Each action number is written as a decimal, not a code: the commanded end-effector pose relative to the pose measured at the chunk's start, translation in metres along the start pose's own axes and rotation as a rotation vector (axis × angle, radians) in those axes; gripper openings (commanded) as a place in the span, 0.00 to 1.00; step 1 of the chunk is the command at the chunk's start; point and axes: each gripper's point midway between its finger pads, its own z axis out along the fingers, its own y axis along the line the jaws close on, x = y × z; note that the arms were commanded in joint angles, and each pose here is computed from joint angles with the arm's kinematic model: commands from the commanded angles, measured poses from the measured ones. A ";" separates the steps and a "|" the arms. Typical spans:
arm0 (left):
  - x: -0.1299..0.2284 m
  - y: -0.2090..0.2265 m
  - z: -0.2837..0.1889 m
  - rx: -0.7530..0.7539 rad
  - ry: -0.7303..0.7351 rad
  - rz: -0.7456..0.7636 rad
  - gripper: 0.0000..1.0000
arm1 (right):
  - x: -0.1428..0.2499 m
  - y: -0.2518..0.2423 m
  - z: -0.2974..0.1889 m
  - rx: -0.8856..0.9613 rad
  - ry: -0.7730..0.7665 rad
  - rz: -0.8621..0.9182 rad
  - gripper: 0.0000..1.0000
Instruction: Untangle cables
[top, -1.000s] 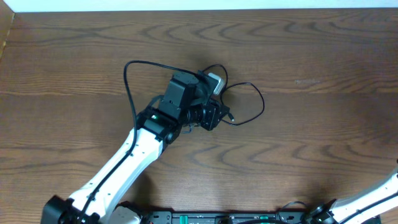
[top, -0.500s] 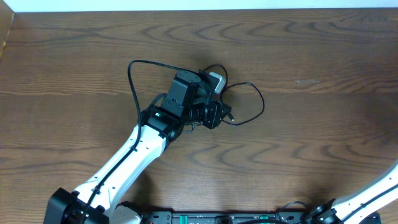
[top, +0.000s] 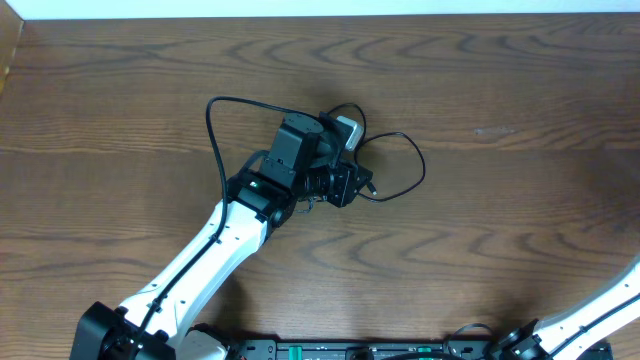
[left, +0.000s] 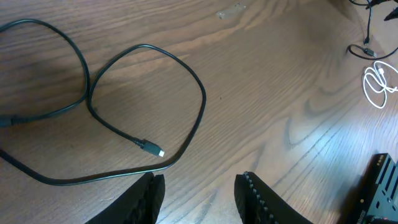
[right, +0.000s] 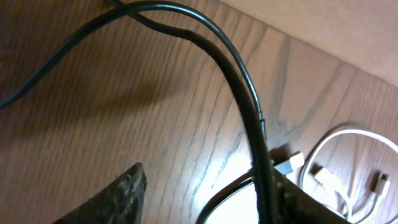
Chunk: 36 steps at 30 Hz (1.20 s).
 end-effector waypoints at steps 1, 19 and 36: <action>0.002 -0.003 0.002 0.018 0.008 -0.009 0.42 | 0.000 0.010 -0.003 -0.003 -0.008 0.000 0.75; 0.004 -0.003 0.002 0.015 0.018 -0.013 0.42 | 0.012 0.086 -0.055 0.039 -0.156 -0.240 0.99; 0.015 -0.008 0.001 0.049 0.063 -0.010 0.42 | 0.027 0.028 -0.051 0.255 -0.085 -0.105 0.99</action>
